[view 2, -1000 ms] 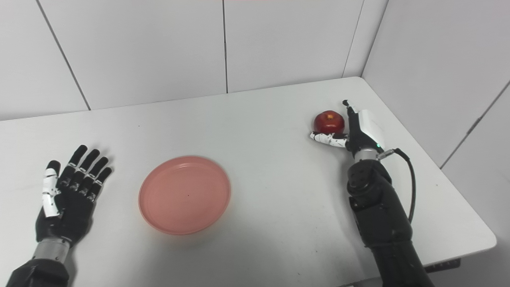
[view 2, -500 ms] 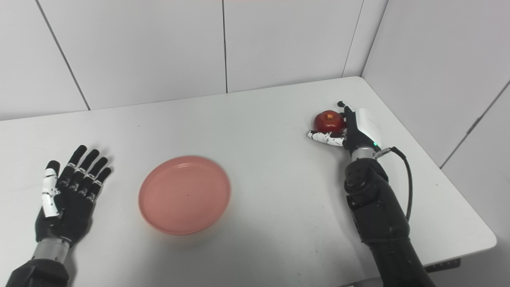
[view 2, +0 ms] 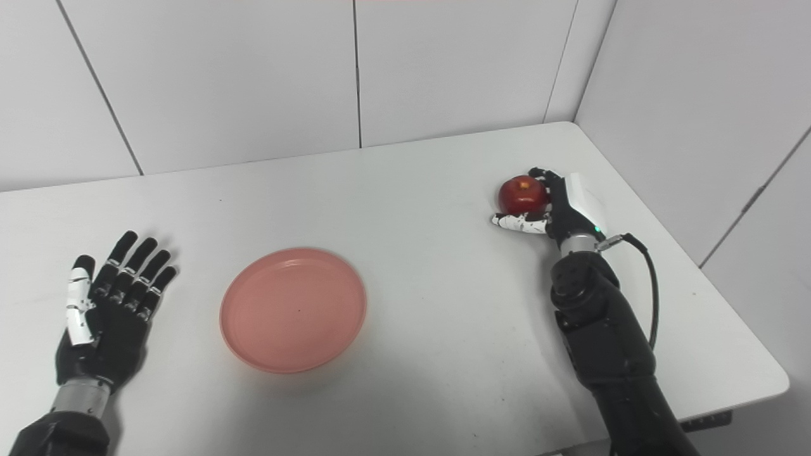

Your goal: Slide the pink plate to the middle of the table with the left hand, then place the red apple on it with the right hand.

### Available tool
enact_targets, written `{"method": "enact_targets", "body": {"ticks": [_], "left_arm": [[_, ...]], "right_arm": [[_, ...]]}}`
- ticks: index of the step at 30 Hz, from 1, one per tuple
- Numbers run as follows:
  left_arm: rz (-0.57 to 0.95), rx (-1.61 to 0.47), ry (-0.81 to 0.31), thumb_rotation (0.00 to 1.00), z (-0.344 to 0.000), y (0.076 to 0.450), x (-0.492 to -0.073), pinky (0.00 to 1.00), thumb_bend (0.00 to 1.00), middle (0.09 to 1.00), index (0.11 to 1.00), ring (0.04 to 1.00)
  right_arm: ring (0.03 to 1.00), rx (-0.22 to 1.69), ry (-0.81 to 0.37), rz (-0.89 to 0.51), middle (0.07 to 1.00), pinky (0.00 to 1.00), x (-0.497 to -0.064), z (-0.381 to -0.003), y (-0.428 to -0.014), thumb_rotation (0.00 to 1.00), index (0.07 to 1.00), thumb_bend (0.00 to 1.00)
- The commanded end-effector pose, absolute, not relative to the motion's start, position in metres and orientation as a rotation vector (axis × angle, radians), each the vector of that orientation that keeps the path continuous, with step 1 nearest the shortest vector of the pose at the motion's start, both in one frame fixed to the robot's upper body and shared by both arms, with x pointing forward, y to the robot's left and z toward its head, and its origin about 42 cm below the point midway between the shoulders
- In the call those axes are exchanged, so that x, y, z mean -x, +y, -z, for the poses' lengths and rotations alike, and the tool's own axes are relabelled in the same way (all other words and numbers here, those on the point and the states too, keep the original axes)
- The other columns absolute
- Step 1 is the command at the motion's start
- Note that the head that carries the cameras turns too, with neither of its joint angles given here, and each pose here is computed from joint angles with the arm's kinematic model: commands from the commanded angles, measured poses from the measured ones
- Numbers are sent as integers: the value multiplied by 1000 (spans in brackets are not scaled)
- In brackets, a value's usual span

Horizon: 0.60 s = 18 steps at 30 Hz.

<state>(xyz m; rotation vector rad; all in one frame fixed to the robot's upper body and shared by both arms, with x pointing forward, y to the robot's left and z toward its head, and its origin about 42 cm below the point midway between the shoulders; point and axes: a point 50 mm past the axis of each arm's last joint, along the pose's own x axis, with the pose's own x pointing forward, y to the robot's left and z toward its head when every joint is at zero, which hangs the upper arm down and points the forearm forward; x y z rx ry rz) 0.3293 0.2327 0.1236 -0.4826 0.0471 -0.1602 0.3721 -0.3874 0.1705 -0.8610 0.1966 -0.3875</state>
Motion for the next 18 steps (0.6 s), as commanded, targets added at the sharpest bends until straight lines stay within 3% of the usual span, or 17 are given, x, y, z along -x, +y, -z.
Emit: {"method": "enact_targets", "body": {"ticks": [1, 3, 7, 8, 10, 18], "left_arm": [[156, 475, 56, 1000, -122, 234, -330, 923, 417, 896, 885, 892], [159, 475, 54, 1000, -122, 234, -330, 924, 416, 897, 888, 893], [158, 477, 54, 1000, -123, 233, -330, 924, 415, 896, 884, 893], [157, 477, 55, 1000, -123, 233, -330, 924, 416, 896, 885, 893], [154, 484, 55, 1000, -123, 233, -330, 925, 415, 897, 885, 893], [157, 480, 53, 1000, -123, 233, -329, 926, 418, 901, 890, 896]], "right_arm": [[608, 889, 87, 409, 654, 538, -386, -198, -392, 224, 661, 751], [565, 907, 90, 409, 605, 497, -388, -197, -393, 203, 593, 709], [531, 938, 93, 414, 572, 455, -391, -195, -395, 173, 554, 676], [521, 939, 91, 414, 566, 439, -391, -195, -395, 156, 516, 581], [498, 947, 88, 424, 554, 407, -392, -195, -395, 144, 495, 527], [447, 951, 42, 451, 514, 354, -392, -195, -396, 139, 489, 508]]}}
